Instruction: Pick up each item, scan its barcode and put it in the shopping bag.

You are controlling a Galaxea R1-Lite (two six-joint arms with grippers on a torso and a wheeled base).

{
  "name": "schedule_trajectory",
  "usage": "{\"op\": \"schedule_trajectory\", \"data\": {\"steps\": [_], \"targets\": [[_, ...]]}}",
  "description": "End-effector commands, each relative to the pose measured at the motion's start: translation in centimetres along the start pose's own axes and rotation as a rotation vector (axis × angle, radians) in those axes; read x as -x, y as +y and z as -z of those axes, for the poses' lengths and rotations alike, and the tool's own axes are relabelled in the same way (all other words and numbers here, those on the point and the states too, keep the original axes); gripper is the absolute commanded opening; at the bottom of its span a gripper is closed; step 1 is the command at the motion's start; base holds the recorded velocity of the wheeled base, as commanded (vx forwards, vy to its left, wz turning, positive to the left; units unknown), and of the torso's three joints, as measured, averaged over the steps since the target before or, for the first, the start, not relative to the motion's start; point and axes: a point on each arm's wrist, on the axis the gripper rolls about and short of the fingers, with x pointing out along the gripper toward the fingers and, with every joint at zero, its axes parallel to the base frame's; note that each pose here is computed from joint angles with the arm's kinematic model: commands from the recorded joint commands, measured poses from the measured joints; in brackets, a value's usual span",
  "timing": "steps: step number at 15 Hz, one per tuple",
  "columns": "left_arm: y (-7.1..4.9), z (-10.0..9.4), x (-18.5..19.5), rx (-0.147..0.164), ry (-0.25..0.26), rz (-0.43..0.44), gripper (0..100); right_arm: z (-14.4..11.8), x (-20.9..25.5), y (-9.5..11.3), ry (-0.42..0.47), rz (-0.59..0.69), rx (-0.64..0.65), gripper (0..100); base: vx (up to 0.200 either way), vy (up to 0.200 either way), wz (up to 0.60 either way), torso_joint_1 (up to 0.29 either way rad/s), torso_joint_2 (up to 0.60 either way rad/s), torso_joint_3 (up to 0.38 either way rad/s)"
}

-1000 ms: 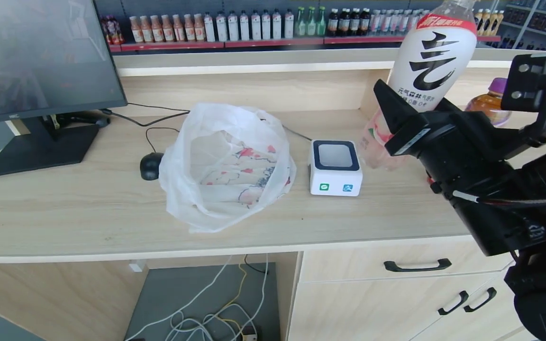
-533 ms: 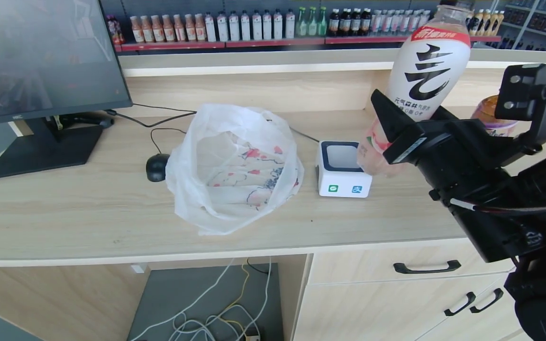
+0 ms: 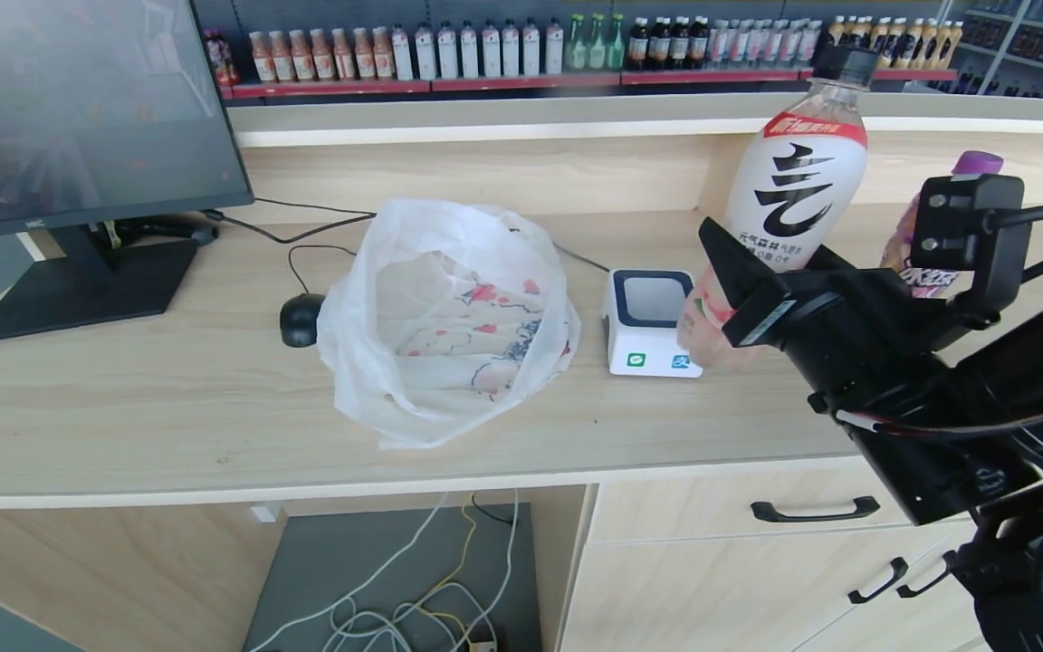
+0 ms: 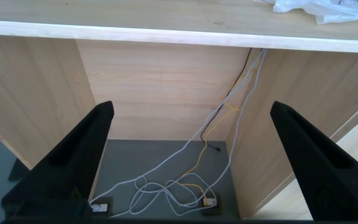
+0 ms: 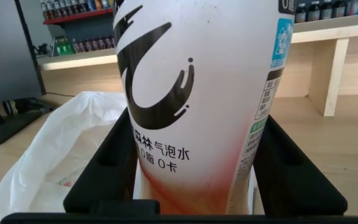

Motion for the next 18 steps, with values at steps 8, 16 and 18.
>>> {"op": "schedule_trajectory", "data": {"steps": [8,16,18], "targets": [[0.0,0.0,0.0,0.000,0.001,0.000,100,3.6,-7.4,1.4,-0.050,0.021,-0.263,0,0.000,0.000,0.00,0.000,0.00,0.000],[0.0,0.0,0.0,0.000,0.001,0.000,100,1.0,-11.7,-0.6,-0.023,0.091,-0.682,0,0.000,0.000,0.00,0.000,0.00,0.000],[0.0,0.0,0.0,0.000,0.001,0.000,100,1.7,-12.2,-2.5,0.030,0.157,-0.776,0,0.000,0.000,0.00,0.000,0.00,0.000]]}}
